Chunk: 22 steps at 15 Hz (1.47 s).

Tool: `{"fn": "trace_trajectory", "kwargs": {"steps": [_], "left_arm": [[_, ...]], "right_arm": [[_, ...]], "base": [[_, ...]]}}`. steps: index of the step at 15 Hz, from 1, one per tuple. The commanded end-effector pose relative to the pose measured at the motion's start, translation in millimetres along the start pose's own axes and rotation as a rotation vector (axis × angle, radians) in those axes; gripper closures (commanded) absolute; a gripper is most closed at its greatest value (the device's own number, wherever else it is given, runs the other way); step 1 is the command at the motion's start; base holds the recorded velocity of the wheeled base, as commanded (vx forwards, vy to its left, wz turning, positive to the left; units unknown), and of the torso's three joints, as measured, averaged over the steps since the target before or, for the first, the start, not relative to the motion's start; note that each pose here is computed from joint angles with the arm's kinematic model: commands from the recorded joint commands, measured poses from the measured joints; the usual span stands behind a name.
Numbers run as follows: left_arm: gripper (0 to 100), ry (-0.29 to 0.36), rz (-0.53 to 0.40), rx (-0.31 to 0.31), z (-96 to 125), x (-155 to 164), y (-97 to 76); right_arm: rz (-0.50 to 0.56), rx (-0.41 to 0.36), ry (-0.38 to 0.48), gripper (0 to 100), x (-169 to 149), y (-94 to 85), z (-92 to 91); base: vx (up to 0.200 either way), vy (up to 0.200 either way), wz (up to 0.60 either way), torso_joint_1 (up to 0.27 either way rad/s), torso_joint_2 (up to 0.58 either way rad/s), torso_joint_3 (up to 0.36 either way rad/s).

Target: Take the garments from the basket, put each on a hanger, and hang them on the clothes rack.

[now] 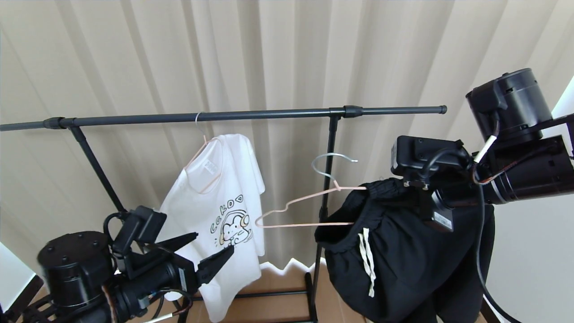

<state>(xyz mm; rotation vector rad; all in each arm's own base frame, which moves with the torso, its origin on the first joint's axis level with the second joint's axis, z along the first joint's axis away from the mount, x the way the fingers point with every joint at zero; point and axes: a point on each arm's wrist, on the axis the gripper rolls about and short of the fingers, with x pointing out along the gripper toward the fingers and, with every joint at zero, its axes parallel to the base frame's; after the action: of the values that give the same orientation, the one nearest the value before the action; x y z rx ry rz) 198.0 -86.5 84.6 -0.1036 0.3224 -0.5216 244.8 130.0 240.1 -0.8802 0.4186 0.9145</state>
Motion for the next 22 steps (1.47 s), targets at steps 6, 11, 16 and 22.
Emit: {"fn": "trace_trajectory", "kwargs": {"steps": [6,11,16,22], "left_arm": [[0,0.272,0.127,-0.284,8,53,-63.8],[0,0.310,0.176,-0.395,25,84,-81.3],[0,0.260,0.190,-0.397,31,108,-92.5],[0,0.237,0.180,-0.381,30,129,-108.5]], "right_arm": [[-0.130,0.051,-0.061,100,-17,16.6,10.0],[-0.140,0.139,-0.106,100,-21,23.2,17.2],[-0.125,0.121,-0.133,100,-26,30.5,23.3],[-0.123,0.114,-0.146,100,-33,35.3,23.4]], "base": [[0.000,0.000,0.00,0.000,0.00,0.000],[0.000,0.000,0.00,0.000,0.00,0.000],[0.000,0.000,0.00,0.000,0.00,0.000],[0.000,0.000,0.00,0.000,0.00,0.000]]}}
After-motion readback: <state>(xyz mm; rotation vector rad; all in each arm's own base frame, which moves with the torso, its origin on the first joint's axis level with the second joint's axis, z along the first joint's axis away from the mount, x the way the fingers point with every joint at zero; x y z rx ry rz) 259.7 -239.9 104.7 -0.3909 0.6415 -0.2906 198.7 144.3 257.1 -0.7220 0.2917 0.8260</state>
